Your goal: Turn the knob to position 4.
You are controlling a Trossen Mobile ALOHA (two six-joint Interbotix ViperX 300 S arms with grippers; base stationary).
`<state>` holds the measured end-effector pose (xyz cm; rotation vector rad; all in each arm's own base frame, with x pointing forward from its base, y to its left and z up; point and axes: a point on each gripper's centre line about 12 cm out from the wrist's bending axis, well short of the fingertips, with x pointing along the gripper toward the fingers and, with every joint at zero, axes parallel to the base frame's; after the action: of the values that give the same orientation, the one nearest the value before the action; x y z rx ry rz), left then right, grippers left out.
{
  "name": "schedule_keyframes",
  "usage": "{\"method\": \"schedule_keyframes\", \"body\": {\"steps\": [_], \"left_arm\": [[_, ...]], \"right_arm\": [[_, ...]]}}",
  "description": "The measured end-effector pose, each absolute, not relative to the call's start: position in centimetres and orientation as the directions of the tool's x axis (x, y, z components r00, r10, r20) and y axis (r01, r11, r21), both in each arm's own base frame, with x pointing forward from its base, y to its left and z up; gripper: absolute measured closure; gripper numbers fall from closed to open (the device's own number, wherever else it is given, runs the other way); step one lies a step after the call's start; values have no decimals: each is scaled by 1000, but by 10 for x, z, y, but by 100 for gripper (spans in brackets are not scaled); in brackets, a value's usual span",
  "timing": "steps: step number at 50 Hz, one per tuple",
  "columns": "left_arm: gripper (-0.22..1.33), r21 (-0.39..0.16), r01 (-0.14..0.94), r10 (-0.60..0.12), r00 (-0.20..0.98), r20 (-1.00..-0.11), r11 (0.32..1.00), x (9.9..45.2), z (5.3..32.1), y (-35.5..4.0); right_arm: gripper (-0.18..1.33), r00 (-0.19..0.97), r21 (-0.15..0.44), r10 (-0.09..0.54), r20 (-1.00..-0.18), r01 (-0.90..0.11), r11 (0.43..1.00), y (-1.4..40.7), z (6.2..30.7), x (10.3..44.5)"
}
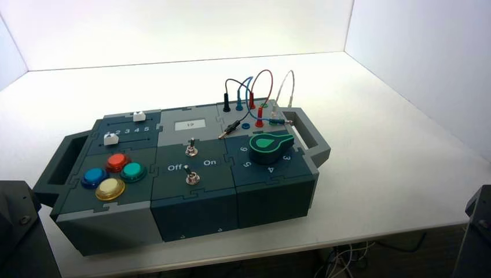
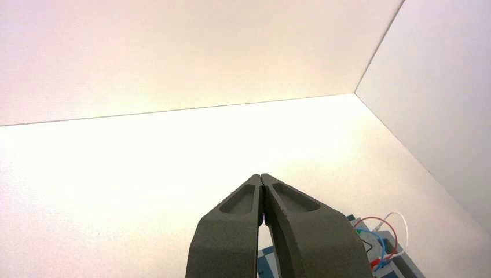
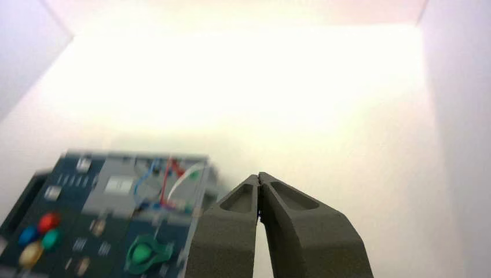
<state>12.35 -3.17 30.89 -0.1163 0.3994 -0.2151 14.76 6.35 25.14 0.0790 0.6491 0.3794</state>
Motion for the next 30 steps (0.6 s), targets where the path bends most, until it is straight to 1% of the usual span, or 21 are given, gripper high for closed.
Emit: {"method": "schedule_keyframes", "body": {"steps": [2, 7, 11, 16, 20, 24, 30], "left_arm": [[127, -156, 184, -230, 899, -373, 971, 124, 309, -32], [127, -155, 184, -231, 898, -376, 970, 123, 309, -32], [127, -157, 182, -229, 897, -377, 971, 123, 308, -32], [127, -158, 183, -231, 894, -384, 970, 124, 305, -32], [127, -159, 183, -231, 893, -387, 970, 124, 304, -32], [127, -158, 183, -231, 893, -387, 970, 124, 304, -32], [127, -158, 183, -231, 893, -387, 970, 124, 304, -32]], "right_arm": [[129, 692, 214, 378, -615, -315, 925, 67, 247, 149], [129, 627, 257, 406, -665, -319, 912, 74, 241, 150], [129, 555, 296, 443, -704, -337, 894, 85, 238, 150], [129, 500, 316, 461, -733, -349, 882, 93, 235, 151], [129, 461, 330, 463, -757, -342, 880, 97, 232, 154], [129, 404, 340, 456, -793, -327, 882, 101, 225, 158], [129, 330, 338, 442, -834, -327, 882, 108, 213, 163]]}}
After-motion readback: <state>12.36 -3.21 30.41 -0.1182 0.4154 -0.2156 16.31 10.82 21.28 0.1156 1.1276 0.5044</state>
